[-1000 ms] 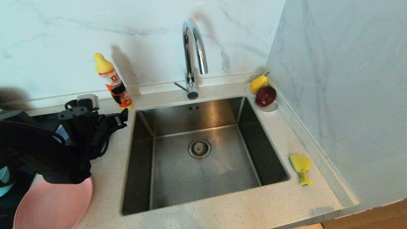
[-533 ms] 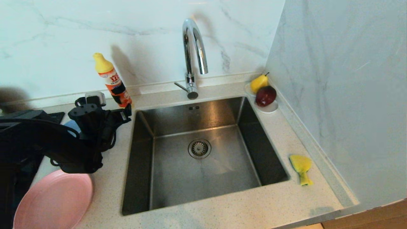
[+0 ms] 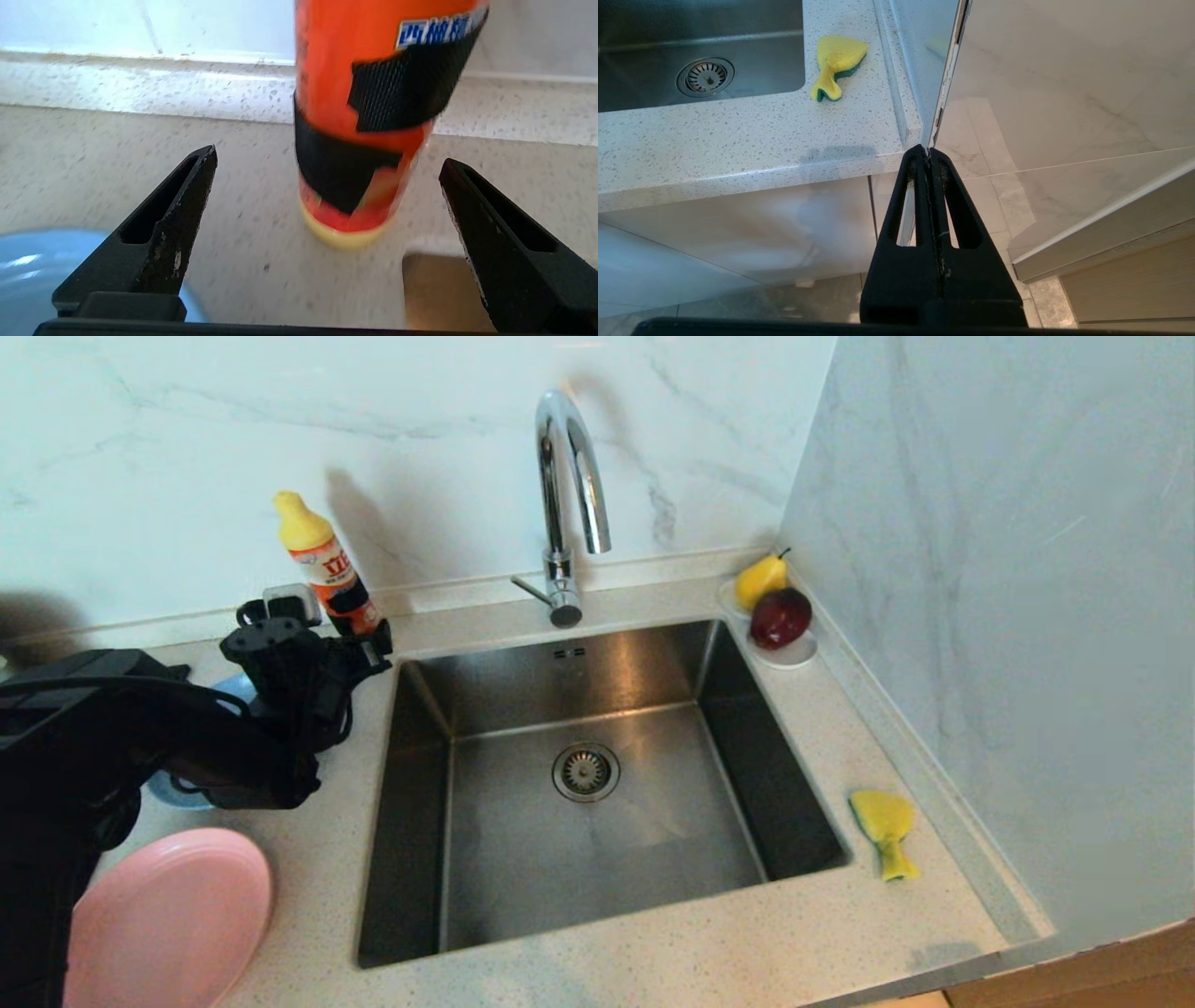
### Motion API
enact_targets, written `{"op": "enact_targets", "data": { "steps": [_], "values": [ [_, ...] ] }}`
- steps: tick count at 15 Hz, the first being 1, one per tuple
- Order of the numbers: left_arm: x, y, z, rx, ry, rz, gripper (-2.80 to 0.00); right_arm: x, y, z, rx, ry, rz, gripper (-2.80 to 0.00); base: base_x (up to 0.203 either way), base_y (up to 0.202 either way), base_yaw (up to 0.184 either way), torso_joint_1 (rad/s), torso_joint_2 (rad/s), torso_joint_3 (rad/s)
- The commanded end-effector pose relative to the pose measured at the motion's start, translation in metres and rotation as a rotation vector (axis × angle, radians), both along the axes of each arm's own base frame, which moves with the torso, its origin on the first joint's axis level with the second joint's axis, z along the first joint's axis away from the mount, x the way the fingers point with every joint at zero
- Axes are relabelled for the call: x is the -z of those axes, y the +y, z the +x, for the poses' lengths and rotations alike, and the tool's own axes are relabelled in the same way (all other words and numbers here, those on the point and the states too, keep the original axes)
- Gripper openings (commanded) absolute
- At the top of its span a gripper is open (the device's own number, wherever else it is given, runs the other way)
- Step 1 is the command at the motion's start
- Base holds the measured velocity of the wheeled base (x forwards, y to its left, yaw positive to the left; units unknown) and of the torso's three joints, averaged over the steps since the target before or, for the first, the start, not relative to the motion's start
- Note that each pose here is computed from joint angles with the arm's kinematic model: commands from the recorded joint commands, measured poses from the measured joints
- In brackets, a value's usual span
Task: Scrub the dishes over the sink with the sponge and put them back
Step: Grab the dish soap
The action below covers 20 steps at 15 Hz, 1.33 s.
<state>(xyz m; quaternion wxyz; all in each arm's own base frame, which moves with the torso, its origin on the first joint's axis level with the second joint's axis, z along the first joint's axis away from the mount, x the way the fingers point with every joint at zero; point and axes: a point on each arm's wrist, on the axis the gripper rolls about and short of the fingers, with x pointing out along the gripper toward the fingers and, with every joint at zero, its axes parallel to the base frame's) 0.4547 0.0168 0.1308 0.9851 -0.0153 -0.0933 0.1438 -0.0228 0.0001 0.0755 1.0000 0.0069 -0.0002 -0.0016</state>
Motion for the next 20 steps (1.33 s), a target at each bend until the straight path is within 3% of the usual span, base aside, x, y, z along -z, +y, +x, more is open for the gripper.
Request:
{"op": "enact_targets", "data": {
  "steps": [1, 20],
  "values": [
    [-0.006, 0.001, 0.007, -0.002, -0.03, -0.001, 0.0, 0.0, 0.0, 0.0, 0.0, 0.0, 0.0, -2.8, 0.0, 0.0, 0.0, 0.0, 0.0, 0.0],
    [0.0, 0.0, 0.045, -0.024, -0.061, -0.003, 0.0, 0.0, 0.0, 0.0, 0.0, 0.0, 0.0, -2.8, 0.0, 0.0, 0.0, 0.0, 0.0, 0.0]
  ]
}}
